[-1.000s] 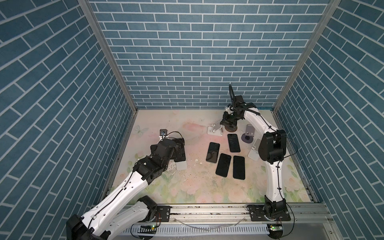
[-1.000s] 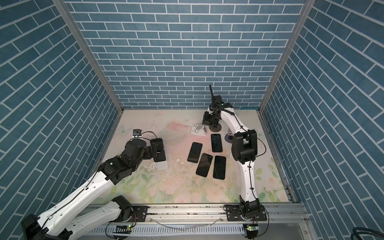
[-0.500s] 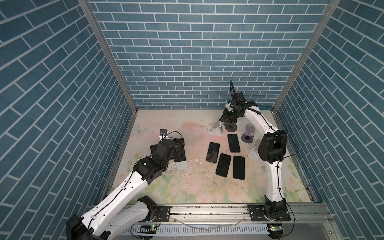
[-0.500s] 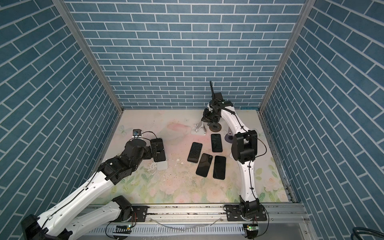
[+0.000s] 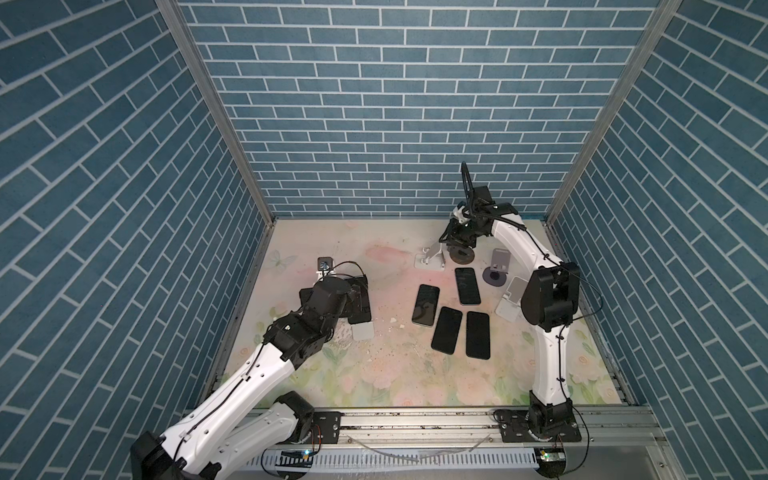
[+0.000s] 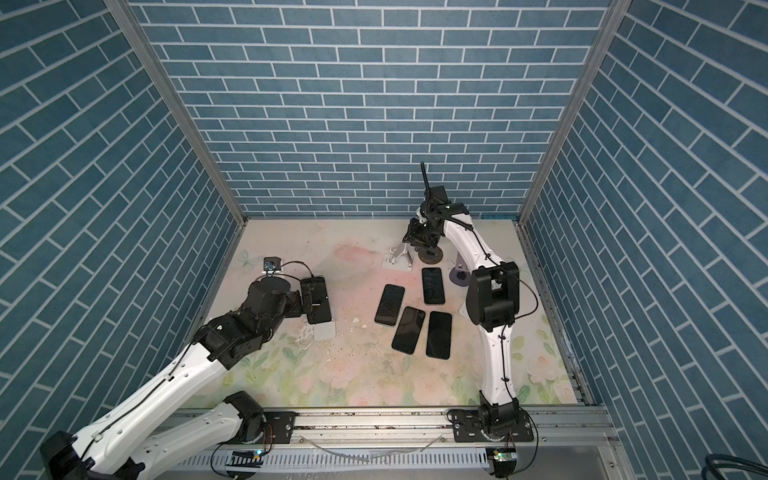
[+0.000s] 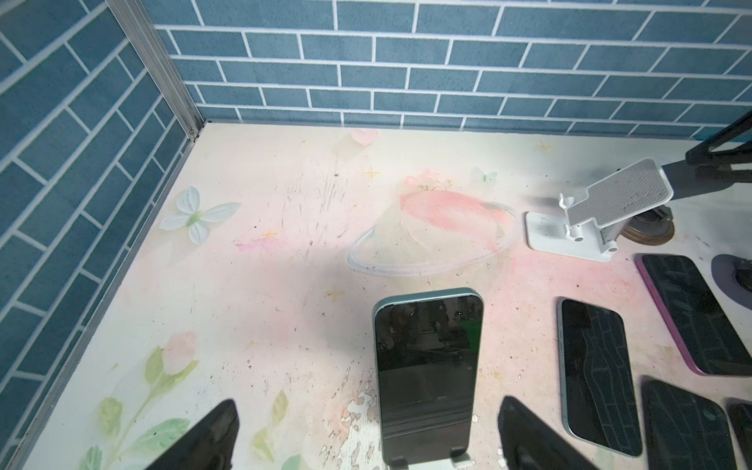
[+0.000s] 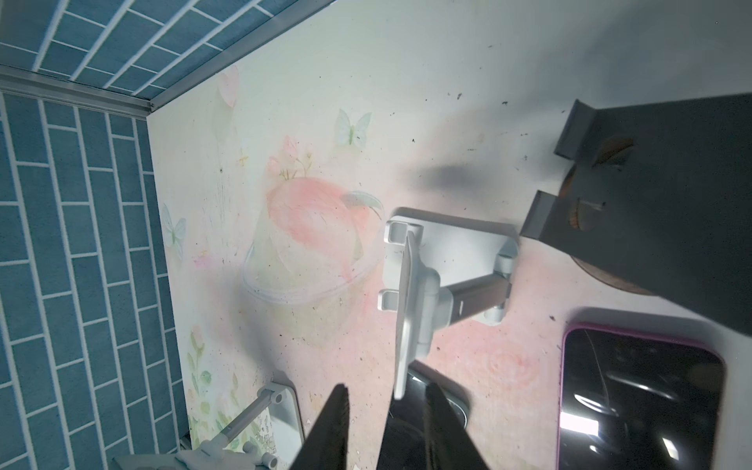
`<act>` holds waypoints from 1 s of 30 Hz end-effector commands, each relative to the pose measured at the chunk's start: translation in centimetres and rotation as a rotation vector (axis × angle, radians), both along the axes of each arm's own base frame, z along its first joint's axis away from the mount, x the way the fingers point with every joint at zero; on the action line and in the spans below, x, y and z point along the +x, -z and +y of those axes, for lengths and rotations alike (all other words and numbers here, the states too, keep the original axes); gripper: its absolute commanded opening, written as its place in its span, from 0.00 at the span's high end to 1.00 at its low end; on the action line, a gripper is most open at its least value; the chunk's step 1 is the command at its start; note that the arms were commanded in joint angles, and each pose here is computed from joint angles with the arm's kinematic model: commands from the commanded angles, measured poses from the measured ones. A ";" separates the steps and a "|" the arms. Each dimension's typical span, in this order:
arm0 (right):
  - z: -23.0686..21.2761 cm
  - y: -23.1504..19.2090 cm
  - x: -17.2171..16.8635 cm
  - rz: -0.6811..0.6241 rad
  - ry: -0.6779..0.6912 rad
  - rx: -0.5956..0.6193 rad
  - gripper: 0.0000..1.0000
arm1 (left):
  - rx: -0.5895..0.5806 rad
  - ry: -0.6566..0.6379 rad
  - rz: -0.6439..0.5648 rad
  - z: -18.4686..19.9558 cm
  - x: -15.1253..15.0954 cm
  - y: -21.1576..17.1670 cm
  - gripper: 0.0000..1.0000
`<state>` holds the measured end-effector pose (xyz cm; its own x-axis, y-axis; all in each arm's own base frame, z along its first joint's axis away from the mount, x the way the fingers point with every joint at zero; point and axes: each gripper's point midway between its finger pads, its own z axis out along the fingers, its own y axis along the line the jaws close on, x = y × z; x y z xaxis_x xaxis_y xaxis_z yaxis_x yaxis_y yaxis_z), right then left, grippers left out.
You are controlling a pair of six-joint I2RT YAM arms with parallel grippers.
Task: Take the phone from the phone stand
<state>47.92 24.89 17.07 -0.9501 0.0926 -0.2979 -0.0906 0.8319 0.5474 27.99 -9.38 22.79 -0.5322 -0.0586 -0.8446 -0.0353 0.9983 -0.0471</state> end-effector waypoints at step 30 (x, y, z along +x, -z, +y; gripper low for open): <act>-1.1 -0.2 -8.9 -0.208 -0.107 -0.181 0.52 | -0.006 -0.087 0.125 -0.6 1.4 0.9 0.00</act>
<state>39.36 23.77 15.83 -0.9040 -0.0404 -0.4256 -0.2132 0.9055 0.3668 29.17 -10.21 21.64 -0.6207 -0.0914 -0.7787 -0.0978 0.9945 -0.0388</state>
